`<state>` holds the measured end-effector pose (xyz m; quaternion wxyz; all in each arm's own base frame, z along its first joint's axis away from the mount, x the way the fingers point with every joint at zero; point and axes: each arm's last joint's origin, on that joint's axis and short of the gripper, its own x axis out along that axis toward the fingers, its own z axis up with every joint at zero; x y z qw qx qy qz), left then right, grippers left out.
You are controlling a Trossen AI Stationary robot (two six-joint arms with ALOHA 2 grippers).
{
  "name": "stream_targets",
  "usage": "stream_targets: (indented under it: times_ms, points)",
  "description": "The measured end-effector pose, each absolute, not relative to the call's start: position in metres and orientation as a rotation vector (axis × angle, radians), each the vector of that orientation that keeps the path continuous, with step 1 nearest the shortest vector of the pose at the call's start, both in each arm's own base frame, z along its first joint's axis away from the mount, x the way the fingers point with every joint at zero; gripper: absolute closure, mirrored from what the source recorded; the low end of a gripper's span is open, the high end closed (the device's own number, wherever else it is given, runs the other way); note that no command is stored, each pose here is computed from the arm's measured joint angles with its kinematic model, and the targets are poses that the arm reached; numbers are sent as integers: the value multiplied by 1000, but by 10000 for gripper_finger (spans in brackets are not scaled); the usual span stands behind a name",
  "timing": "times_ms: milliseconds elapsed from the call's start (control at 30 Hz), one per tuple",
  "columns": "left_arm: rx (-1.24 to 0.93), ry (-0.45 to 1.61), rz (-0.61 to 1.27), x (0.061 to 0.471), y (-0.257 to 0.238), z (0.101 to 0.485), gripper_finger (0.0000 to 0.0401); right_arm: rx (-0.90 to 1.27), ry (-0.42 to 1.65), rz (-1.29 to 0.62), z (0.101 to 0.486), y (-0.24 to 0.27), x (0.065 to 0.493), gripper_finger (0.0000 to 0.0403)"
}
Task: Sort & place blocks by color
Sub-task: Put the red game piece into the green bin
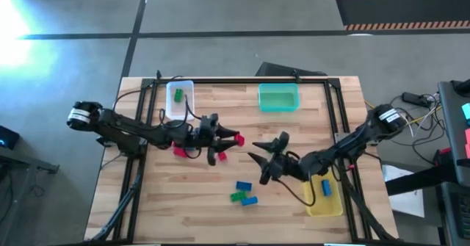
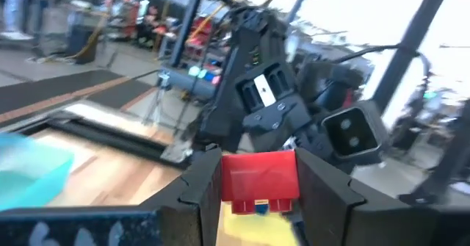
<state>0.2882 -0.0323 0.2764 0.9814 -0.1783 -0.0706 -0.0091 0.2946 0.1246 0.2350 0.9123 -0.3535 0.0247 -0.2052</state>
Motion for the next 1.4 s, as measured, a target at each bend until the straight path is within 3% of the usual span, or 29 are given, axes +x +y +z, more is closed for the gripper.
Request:
stream_targets:
  times_ms: [700,1400]
  points:
    - [-406,-192,-119,284,-38,285,279,-853,128,-576,252,146,337,225]
    - [-402,-176,-96,285,-34,281,279,-853,103,-576,261,140,339,228]
